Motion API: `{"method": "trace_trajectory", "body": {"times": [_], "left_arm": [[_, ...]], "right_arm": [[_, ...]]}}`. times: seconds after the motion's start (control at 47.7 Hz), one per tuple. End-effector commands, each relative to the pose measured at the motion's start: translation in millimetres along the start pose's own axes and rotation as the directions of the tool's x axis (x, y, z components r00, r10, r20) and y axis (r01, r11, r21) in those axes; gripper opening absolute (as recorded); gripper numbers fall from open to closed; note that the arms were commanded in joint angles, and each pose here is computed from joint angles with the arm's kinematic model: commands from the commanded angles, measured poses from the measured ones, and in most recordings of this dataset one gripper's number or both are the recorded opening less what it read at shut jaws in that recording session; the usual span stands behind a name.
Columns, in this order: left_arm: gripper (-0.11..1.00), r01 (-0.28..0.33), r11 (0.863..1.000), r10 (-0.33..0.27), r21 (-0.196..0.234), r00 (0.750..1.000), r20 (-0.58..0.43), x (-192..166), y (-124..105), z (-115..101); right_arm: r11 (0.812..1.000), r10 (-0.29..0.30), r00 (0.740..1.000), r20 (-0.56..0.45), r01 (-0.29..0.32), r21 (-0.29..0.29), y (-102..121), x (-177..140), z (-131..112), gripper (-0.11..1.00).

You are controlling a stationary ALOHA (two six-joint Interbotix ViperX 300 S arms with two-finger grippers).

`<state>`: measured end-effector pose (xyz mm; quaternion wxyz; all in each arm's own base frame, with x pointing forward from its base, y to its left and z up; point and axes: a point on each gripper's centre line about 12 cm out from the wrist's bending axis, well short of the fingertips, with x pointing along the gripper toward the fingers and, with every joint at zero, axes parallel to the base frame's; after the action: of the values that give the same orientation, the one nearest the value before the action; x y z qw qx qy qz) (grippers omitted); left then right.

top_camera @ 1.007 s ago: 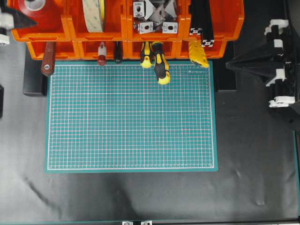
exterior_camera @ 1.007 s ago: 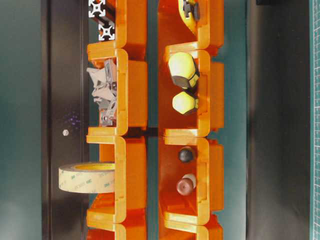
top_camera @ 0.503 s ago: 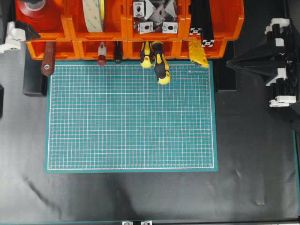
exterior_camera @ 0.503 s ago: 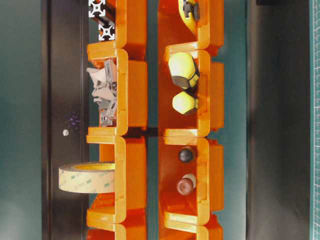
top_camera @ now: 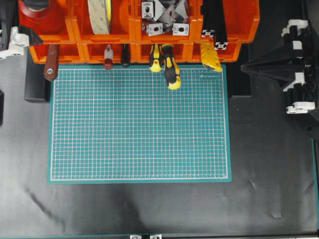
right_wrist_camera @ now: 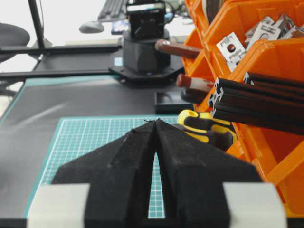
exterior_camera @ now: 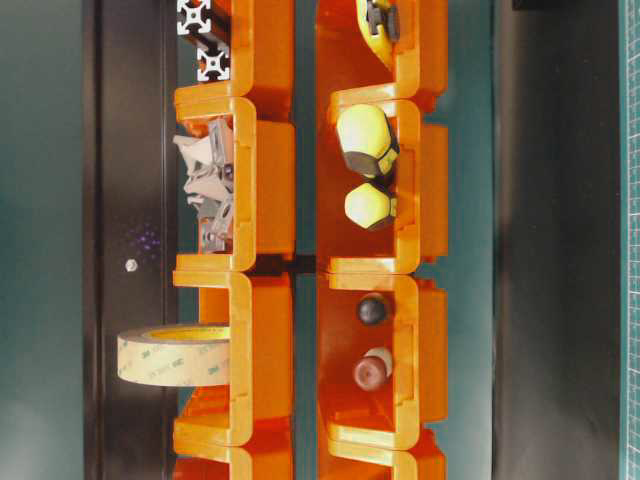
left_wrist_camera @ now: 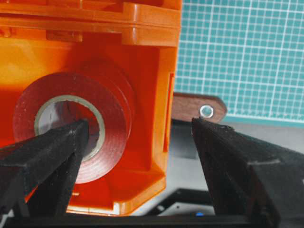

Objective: Pick vinyl tape from container rack with left arm.
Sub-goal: 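Lower the left gripper into the bin and grasp the red vinyl tape roll, then lift the red tape roll out of the bin with the left gripper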

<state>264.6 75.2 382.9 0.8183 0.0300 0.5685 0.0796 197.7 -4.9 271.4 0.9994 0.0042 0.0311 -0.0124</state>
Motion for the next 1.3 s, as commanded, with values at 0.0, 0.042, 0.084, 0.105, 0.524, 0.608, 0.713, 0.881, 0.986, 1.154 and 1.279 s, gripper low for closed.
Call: {"method": "trace_trajectory", "body": {"times": [0.0,0.042,0.084,0.105,0.524,0.608,0.713,0.881,0.986,1.154,1.279], "left_arm": [[0.82,-0.009,1.0,0.009,-0.007,1.0,0.021,-5,3,1],[0.81,-0.009,1.0,0.009,-0.007,1.0,0.021,-5,3,1],[0.78,-0.01,1.0,0.01,-0.008,1.0,0.021,-5,4,1],[0.76,-0.011,1.0,0.011,-0.006,1.0,0.02,-5,4,1],[0.2,-0.028,0.998,0.025,0.056,0.999,0.045,-13,12,5],[0.2,-0.039,0.997,0.034,0.07,0.997,0.073,-22,14,10],[0.2,-0.053,0.996,0.043,0.077,0.991,0.127,-38,16,20],[0.2,-0.046,0.992,0.016,0.121,0.971,0.238,-73,-3,39],[0.2,-0.016,0.986,-0.031,0.169,0.962,0.272,-82,-26,44],[0.2,0.063,0.981,-0.122,0.183,0.936,0.33,-79,-70,52],[0.2,0.119,0.973,-0.187,0.197,0.907,0.377,-61,-102,58]], "right_arm": [[1.0,0.001,1.0,0.015,-0.001,0.003,0,2,4,0.0],[1.0,0.001,1.0,0.012,-0.001,0.003,0,2,3,0.0],[1.0,0.001,1.0,0.009,-0.001,0.003,0,2,2,0.0],[1.0,0.003,1.0,0.011,-0.003,0.003,1,1,2,0.0],[1.0,0.007,1.0,0.008,-0.007,0.003,1,2,1,0.0],[1.0,0.007,1.0,0.011,-0.007,0.003,1,1,1,0.0],[1.0,0.007,1.0,0.011,-0.007,0.003,1,1,1,0.0],[1.0,0.007,1.0,0.011,-0.007,0.003,1,2,1,0.0],[1.0,0.01,1.0,0.012,-0.01,0.002,2,1,1,0.0],[1.0,0.012,1.0,0.018,-0.012,0.002,2,1,3,0.0],[1.0,0.012,1.0,0.021,-0.012,0.002,2,1,4,0.0]]}}
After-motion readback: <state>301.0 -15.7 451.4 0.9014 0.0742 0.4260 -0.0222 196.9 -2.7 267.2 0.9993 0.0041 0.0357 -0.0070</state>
